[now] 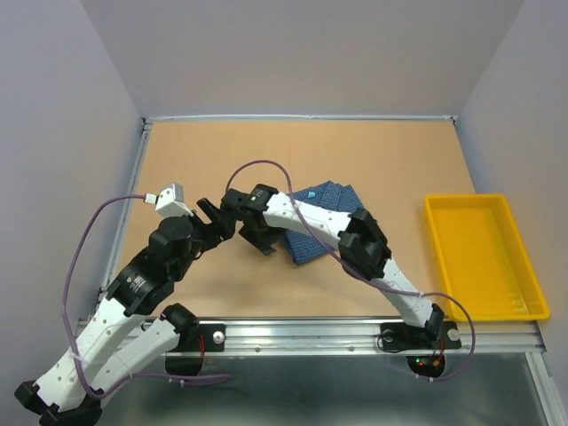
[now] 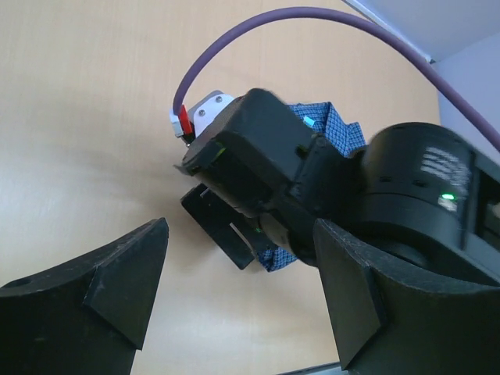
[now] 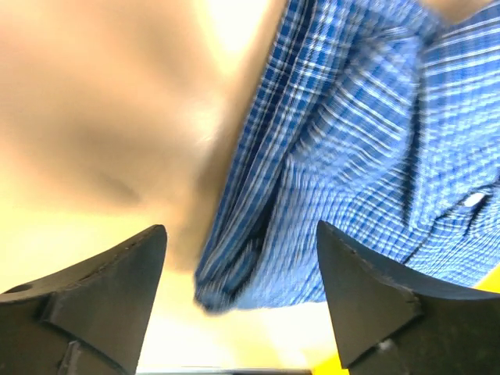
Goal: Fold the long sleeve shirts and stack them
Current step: Fold the shirt
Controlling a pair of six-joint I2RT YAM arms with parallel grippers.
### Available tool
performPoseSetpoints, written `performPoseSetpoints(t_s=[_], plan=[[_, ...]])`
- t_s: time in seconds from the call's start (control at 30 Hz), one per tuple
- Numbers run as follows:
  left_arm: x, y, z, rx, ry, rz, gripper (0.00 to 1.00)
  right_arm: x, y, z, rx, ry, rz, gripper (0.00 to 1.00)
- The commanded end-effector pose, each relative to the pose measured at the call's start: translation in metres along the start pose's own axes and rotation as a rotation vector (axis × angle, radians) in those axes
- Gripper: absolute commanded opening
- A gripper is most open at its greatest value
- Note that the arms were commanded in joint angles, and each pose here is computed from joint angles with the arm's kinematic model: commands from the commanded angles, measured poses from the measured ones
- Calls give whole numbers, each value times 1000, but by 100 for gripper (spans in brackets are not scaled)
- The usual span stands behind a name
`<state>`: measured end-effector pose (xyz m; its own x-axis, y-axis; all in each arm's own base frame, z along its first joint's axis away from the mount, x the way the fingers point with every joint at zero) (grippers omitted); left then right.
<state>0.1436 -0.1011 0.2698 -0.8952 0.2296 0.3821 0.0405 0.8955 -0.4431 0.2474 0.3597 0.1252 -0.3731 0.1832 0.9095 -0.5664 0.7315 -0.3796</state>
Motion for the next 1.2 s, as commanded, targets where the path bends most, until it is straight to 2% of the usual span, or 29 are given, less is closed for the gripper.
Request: performPoseSetpoints(t_s=[0.0, 0.13, 0.17, 0.2, 0.23, 0.37, 0.47, 0.5, 0.53, 0.6, 0.63, 0.83, 1.17], plan=[[0, -1, -6, 83, -54, -3, 87, 84, -22, -16, -96, -259, -214, 84], [-10, -5, 2, 96, -6, -3, 87, 107, -60, -8, -197, -330, -255, 85], [-13, -6, 5, 98, 11, -5, 87, 94, -76, -2, -241, -299, -233, 85], [-21, -9, 7, 97, 30, -3, 87, 104, -92, 2, -297, -339, -255, 85], [-26, -12, 13, 95, 58, 13, 87, 94, -116, 4, -366, -330, -247, 85], [-55, -24, 31, 88, 158, 48, 87, 84, -157, 23, -519, -380, -350, 79], [-89, -31, 50, 81, 237, 39, 85, 83, -156, 20, -558, -466, -395, 69], [-97, -29, 51, 88, 240, 30, 79, 81, -153, 19, -580, -471, -412, 65], [-107, -30, 51, 97, 228, 39, 76, 73, -146, 22, -572, -454, -445, 55], [-129, -22, 61, 96, 277, 15, 69, 71, -136, 13, -588, -507, -533, 47], [-140, -18, 55, 111, 255, 18, 68, 71, -130, 12, -584, -518, -589, 43], [-185, -6, 67, 93, 342, 26, 68, 55, -110, -5, -599, -586, -659, 44], [-218, 1, 93, 70, 443, 30, 65, 16, -74, -36, -582, -532, -661, 49]])
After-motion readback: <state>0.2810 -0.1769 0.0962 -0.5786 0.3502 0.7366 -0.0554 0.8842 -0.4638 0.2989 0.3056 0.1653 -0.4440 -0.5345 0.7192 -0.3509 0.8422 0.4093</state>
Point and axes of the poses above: each gripper's point midway between its finger pads, its own x axis back along the fingers, its own y axis along the line the jaws close on, z = x × y, the point moved 8 cm from there along x, back along the fingers, and after that the axes turned 9 degrees about -x, right-handed, at the moved point
